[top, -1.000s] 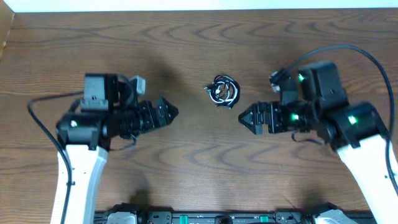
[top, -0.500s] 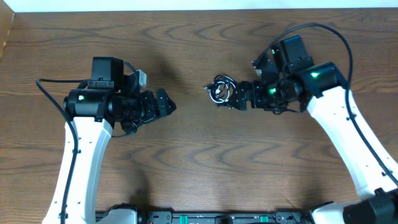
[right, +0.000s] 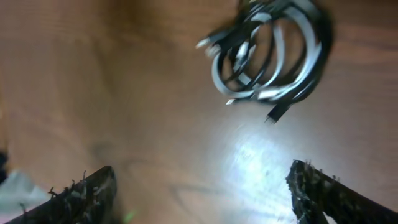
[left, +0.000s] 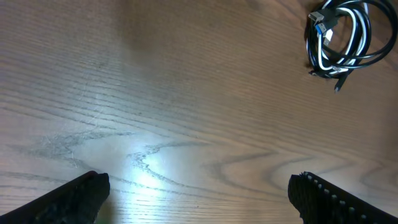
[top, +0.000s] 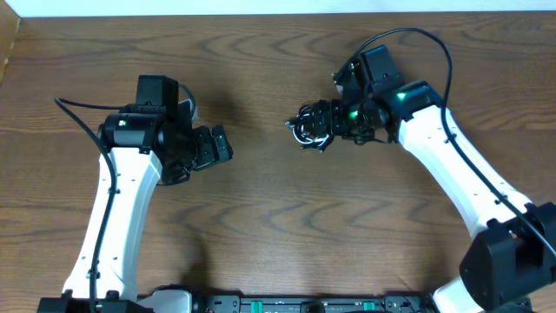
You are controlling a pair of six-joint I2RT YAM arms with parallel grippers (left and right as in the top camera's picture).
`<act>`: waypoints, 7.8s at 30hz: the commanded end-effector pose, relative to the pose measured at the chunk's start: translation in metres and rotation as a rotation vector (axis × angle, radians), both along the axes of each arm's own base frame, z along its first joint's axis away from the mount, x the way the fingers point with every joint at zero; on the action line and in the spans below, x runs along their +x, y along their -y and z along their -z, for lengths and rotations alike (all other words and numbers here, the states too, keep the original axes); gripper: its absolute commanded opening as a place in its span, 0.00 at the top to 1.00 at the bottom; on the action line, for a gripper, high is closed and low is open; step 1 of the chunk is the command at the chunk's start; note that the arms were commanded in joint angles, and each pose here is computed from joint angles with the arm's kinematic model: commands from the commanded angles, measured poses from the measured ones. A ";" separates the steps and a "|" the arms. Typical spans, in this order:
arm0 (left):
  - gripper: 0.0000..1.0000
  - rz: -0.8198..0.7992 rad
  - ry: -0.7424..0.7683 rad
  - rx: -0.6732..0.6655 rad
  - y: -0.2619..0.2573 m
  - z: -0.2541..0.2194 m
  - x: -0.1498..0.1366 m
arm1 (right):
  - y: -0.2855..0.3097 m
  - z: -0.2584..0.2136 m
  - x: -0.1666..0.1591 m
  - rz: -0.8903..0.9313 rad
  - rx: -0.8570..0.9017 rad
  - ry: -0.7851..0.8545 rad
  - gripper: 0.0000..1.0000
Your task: Untangle cables
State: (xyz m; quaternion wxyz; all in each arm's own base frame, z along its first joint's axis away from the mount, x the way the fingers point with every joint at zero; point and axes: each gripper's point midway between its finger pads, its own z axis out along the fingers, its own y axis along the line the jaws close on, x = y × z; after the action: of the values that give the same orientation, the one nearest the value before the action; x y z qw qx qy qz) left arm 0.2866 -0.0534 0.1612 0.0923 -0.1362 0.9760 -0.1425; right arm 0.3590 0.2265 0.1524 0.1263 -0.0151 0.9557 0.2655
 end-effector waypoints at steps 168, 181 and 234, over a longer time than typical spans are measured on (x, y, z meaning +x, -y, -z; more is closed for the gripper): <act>0.02 0.006 0.001 0.029 -0.006 0.001 0.001 | 0.028 -0.323 0.017 0.116 0.480 0.782 0.99; 0.02 0.006 0.001 0.029 -0.006 0.001 0.001 | 0.007 -0.342 0.016 0.156 0.692 0.676 0.99; 0.02 0.006 0.001 0.029 -0.006 0.001 0.001 | 0.078 -0.176 -0.016 0.149 0.122 0.261 0.99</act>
State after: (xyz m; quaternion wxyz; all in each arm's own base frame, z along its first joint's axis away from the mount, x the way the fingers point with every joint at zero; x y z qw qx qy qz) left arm 0.2866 -0.0502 0.1602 0.0931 -0.1378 0.9771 -0.1329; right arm 0.3354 0.1626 0.3451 0.2580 0.0398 0.8936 0.3652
